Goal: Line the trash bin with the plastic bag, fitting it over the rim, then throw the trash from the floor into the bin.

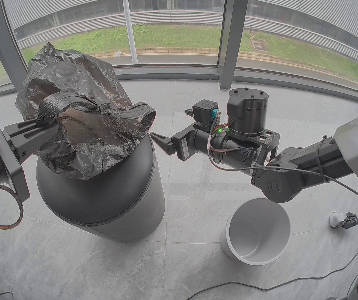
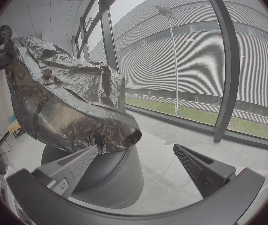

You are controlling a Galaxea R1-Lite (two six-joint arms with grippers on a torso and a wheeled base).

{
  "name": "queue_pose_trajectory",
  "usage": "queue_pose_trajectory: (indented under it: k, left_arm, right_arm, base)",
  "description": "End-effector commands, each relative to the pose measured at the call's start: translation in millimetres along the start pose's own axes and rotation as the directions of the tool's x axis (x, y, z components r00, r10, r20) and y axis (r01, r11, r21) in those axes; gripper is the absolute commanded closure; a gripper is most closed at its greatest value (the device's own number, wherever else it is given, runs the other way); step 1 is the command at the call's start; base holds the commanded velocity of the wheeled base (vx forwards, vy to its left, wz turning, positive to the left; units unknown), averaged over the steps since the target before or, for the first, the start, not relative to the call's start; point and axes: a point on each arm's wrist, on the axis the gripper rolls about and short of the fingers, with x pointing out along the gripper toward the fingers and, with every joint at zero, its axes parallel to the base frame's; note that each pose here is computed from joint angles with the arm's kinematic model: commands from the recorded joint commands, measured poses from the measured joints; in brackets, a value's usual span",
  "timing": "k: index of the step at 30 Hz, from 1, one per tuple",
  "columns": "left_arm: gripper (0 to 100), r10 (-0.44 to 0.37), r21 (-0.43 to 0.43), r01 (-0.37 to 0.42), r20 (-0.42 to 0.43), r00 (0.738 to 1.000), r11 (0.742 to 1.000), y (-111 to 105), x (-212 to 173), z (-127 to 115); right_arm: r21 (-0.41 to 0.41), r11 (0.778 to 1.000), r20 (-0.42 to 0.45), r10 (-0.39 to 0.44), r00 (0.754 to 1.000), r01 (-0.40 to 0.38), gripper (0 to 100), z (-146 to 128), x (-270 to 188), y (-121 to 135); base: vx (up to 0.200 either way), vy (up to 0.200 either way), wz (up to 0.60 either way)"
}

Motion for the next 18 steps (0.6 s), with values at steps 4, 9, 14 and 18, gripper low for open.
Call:
queue_pose_trajectory:
  k: [4, 9, 14, 18]
  left_arm:
    - [100, 0.001, -0.003, -0.001, 0.02, 1.0, 1.0, 1, 0, 2]
    - [100, 0.01, -0.006, -0.01, 0.049, 0.999, 1.0, 1, 1, 3]
    - [100, 0.0, -0.004, 0.0, 0.059, 0.998, 1.0, 0, 2, 5]
    - [100, -0.039, -0.003, 0.039, 0.088, 0.995, 0.999, -5, -1, 9]
  right_arm:
    - [0.0, 1.0, -0.008, -0.001, 1.0, 0.001, 0, -14, 18, 2]
    - [0.041, 0.999, 0.094, -0.021, 0.995, 0.017, 0, -13, 48, -1]
    - [0.043, 0.999, 0.114, -0.018, 0.993, 0.013, 0, -32, 61, 1]
    - [0.045, 0.999, 0.157, -0.024, 0.987, 0.017, 0, -28, 71, 0]
  base:
    - [0.0, 0.0, 0.0]
    - [0.0, 0.0, 0.0]
    - [0.0, 0.0, 0.0]
    - [0.0, 0.0, 0.0]
